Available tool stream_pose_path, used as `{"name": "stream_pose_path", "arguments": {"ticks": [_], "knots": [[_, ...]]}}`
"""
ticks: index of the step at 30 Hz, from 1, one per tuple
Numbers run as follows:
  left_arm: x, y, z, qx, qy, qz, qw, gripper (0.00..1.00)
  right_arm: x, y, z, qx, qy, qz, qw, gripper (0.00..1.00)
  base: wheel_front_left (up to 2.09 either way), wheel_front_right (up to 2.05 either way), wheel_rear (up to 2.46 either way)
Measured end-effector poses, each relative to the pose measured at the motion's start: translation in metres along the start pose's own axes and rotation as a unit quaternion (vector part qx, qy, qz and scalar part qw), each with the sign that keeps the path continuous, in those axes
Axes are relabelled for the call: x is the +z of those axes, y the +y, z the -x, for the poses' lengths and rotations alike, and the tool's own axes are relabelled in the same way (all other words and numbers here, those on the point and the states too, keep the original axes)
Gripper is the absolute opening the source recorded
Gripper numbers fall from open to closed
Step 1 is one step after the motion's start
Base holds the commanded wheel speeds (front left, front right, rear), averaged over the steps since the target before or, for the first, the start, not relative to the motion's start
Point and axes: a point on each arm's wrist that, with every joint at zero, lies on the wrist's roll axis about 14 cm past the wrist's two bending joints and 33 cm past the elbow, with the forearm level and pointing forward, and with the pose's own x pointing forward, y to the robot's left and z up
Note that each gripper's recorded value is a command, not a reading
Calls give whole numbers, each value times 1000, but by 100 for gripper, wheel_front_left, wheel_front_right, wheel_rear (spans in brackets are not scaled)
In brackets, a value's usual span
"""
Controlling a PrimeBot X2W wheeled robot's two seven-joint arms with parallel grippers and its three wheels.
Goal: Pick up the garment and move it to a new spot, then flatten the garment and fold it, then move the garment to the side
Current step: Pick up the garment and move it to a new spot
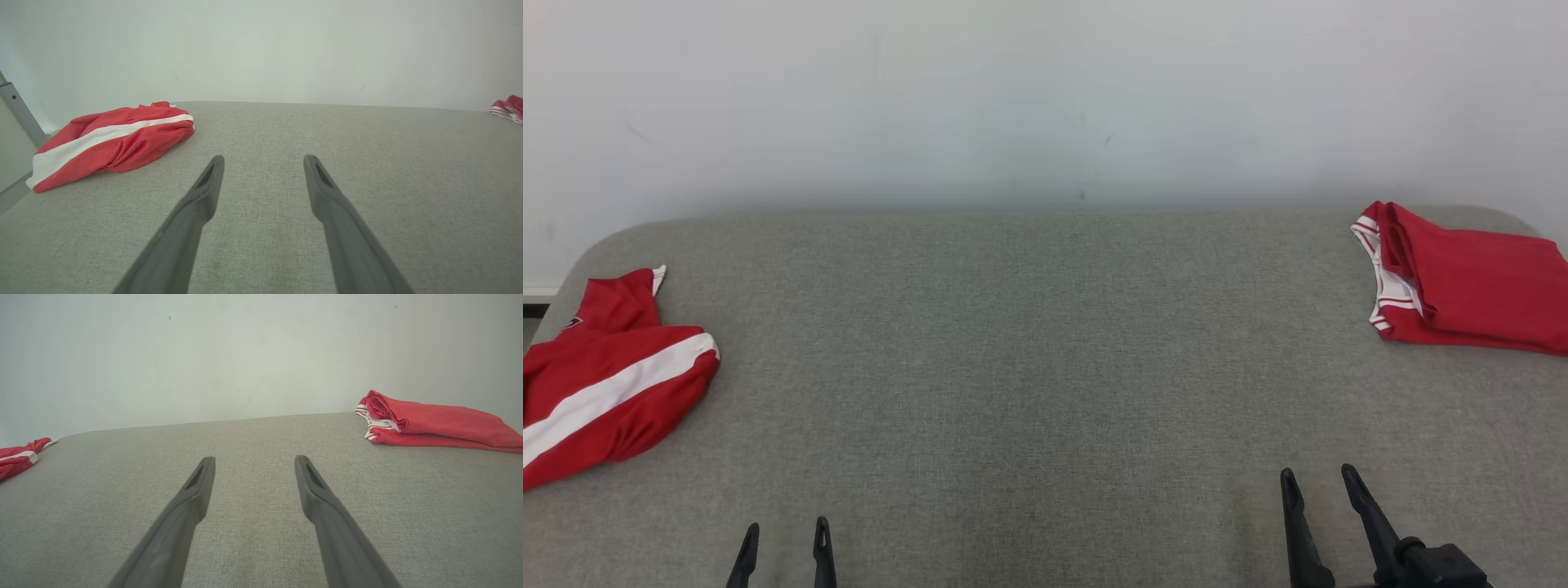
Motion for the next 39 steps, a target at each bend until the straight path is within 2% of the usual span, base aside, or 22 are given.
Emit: {"name": "stream_pose_path", "arguments": {"ticks": [7, 20, 26, 34, 39], "knots": [[0, 16, 9, 26, -1, -3, 1000, 100, -6, 17, -6, 27, 9, -5, 1000, 100, 0, 0, 0], [1, 71, 48, 117, -3, -6, 993, 100, -19, 68, -24, 108, 30, -12, 994, 100, 0, 0, 0], [-2, 95, 76, 166, 1, -9, 986, 100, -25, 100, -31, 157, 40, -15, 987, 100, 0, 0, 0], [-3, 132, 123, 249, 1, -6, 968, 100, -30, 151, -36, 231, 50, -14, 972, 100, 0, 0, 0], [-3, 143, 134, 275, 0, -2, 961, 100, -33, 167, -39, 255, 52, -12, 966, 100, 0, 0, 0]]}}
